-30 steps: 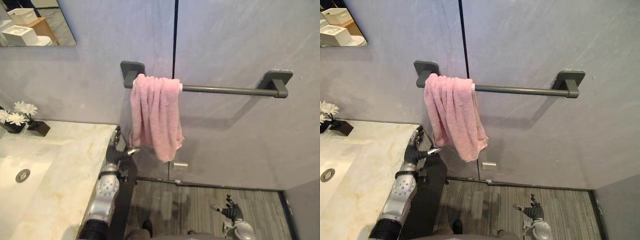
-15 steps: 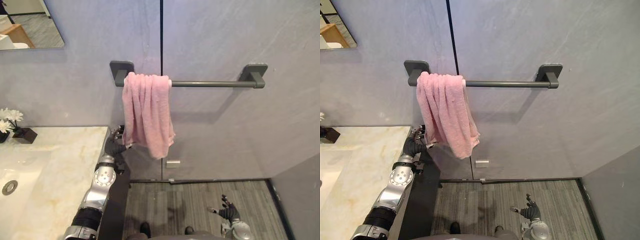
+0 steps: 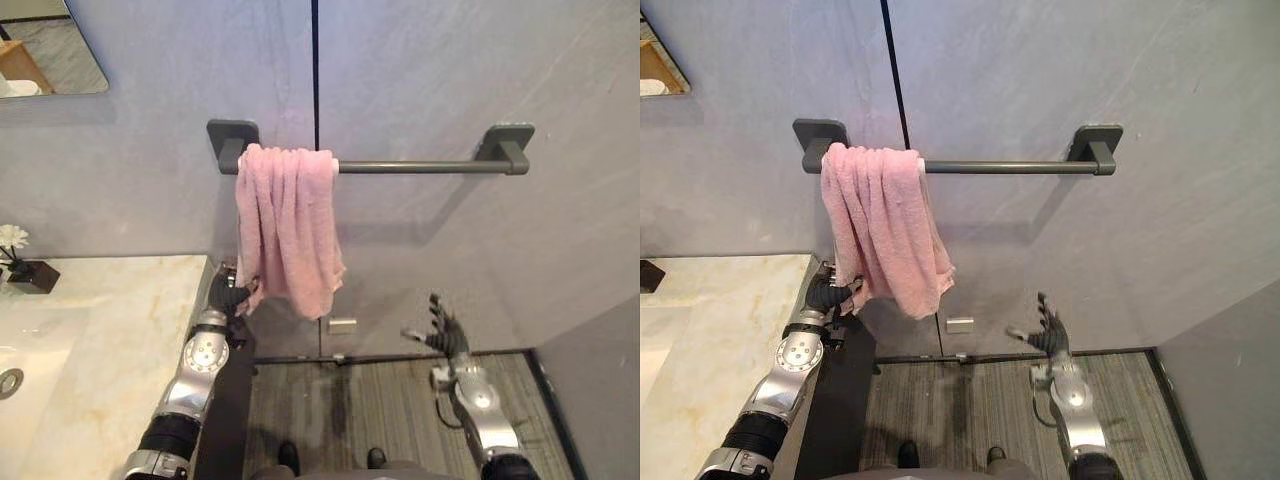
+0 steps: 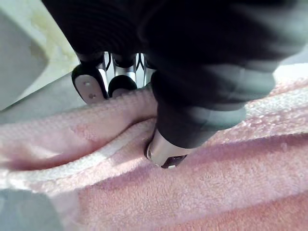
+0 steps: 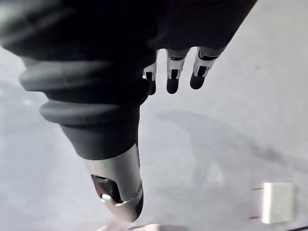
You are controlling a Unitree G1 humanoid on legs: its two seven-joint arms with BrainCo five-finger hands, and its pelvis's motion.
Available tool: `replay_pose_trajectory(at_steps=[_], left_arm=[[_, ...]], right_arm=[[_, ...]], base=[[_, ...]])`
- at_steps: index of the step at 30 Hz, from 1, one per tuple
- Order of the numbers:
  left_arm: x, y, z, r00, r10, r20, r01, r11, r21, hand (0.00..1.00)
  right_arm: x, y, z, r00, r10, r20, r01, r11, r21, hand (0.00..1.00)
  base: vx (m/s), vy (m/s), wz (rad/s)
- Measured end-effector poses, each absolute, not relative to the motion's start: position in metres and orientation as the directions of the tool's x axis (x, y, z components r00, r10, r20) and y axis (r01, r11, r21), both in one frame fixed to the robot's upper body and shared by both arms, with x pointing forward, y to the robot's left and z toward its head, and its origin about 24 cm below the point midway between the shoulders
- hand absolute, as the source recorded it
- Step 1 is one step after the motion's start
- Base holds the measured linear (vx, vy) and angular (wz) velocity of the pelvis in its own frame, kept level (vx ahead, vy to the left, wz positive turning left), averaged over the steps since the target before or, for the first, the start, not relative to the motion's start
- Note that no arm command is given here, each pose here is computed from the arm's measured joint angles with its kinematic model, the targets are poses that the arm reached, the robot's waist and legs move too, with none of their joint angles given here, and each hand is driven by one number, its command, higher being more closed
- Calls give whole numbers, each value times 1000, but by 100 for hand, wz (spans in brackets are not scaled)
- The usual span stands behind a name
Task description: Organize washtable
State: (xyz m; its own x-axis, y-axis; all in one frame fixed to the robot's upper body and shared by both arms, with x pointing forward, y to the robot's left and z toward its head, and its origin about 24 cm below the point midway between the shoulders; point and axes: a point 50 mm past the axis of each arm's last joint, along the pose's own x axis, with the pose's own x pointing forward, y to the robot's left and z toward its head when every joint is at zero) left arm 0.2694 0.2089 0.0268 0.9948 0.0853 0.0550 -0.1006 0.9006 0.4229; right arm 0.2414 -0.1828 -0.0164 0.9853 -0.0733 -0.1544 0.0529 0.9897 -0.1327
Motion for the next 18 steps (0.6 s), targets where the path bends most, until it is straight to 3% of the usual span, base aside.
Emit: replay_pose_trajectory(at_steps=[7,18], left_arm=[[274,203,38,992,76,102,-110,914,390,100],[275,184,43,988,52,145,-95,947,308,100]], right_arm=[[270,-162,31,996,69,48,-59,982,-182,0],[282,-134,47,965,247,92,-218,944,-248,0]], base=[[-9,-7,-1],[-19,-16,8]])
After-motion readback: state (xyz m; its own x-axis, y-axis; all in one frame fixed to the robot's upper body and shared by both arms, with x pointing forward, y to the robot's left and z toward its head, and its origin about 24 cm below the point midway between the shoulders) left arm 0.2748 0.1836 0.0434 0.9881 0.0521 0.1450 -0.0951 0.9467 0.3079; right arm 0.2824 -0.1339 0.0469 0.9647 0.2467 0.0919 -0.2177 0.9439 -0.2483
